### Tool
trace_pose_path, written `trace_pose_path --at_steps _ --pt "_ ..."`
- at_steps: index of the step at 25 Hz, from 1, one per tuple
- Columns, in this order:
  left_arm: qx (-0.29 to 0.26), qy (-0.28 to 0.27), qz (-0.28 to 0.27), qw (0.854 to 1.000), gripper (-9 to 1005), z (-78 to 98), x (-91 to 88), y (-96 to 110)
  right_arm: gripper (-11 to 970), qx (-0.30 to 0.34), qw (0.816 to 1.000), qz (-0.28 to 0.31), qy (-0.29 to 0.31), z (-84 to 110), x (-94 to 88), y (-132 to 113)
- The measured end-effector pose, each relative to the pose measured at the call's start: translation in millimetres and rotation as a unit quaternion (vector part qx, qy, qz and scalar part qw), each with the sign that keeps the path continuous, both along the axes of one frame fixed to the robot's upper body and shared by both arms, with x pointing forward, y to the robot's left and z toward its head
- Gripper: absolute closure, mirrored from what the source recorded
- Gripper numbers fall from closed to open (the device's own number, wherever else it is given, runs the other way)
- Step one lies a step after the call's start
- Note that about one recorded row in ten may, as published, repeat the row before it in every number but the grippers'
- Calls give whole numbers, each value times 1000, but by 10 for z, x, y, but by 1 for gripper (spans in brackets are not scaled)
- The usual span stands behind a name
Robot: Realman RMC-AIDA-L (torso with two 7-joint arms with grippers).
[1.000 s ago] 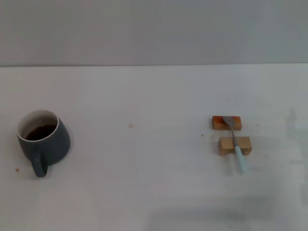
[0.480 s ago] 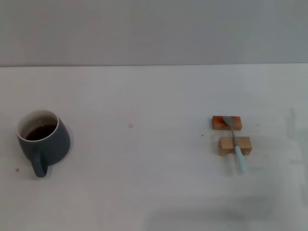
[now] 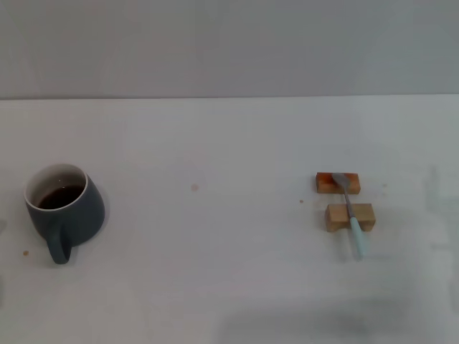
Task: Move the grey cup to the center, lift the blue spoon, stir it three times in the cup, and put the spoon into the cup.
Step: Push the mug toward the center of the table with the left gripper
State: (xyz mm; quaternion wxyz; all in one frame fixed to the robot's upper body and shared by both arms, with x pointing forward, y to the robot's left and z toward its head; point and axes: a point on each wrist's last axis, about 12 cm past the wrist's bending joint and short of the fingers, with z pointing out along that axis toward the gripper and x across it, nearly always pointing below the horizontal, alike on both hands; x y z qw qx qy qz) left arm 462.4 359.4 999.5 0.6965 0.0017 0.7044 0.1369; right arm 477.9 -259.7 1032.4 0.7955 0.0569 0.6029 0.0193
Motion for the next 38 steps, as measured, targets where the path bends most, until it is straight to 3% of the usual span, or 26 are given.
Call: trace_pose_path --at_steps 2,8,18,38 --pt "0 2 -3 1000 997 0 24 -11 437 1 1000 -2 3 -15 -25 -8" --pt "-2 23 -10 1000 997 -25 119 -42 238 -1 1000 -2 10 -40 -55 -19" --pt "13 54 -47 997 998 -70 191 -126 243 35 999 3 7 -54 -100 -65" --pt "25 74 -106 991 997 -116 229 -316 249 32 999 13 -4 -26 -90 -46"
